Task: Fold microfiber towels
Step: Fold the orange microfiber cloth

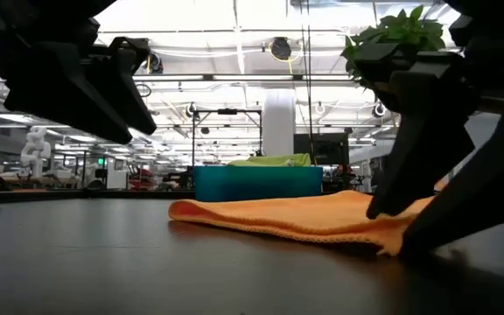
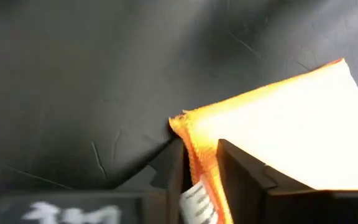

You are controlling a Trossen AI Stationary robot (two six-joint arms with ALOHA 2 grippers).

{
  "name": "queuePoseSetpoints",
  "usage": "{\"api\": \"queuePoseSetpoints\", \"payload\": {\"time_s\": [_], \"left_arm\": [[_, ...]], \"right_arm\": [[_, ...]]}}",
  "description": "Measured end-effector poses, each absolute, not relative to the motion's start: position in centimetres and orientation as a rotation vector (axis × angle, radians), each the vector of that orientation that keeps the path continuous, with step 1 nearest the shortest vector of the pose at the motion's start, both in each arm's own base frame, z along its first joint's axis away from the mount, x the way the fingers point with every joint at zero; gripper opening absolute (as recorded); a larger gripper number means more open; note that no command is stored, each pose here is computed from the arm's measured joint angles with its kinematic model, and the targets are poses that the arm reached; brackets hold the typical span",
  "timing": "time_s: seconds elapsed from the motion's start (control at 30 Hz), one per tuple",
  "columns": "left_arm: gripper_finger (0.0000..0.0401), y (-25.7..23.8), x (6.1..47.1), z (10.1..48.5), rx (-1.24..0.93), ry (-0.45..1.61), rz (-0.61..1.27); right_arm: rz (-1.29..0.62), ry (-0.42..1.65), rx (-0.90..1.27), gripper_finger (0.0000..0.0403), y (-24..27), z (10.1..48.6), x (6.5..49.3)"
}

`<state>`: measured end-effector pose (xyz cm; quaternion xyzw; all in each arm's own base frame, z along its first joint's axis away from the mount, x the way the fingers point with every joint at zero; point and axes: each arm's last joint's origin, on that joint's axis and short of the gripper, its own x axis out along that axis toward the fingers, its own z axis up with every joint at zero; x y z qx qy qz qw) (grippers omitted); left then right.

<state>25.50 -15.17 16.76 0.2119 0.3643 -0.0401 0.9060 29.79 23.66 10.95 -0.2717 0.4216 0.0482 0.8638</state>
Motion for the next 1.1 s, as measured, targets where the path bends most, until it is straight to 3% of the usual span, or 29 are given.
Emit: {"api": "queuePoseSetpoints", "payload": {"time_s": [0.23, 0.63, 0.8, 1.1], "left_arm": [[0.0163, -15.7, 26.1, 16.4, 0.464, 0.702, -0.107], [0.0164, -17.3, 27.0, 13.1, 0.568, 0.69, -0.13], [0.0164, -17.8, 27.3, 12.4, 0.715, 0.63, -0.045], [0.0164, -17.7, 27.9, 11.0, 0.746, 0.644, -0.082]], "right_arm": [[0.073, 0.888, -0.556, 0.0007, 23.5, 10.8, 29.7], [-0.075, 0.791, -0.308, 0.0002, 23.3, 13.7, 29.6], [-0.124, 0.732, -0.29, 0.0001, 23.4, 14.9, 29.3], [-0.16, 0.677, -0.283, 0.0001, 23.3, 16.2, 29.2]]}}
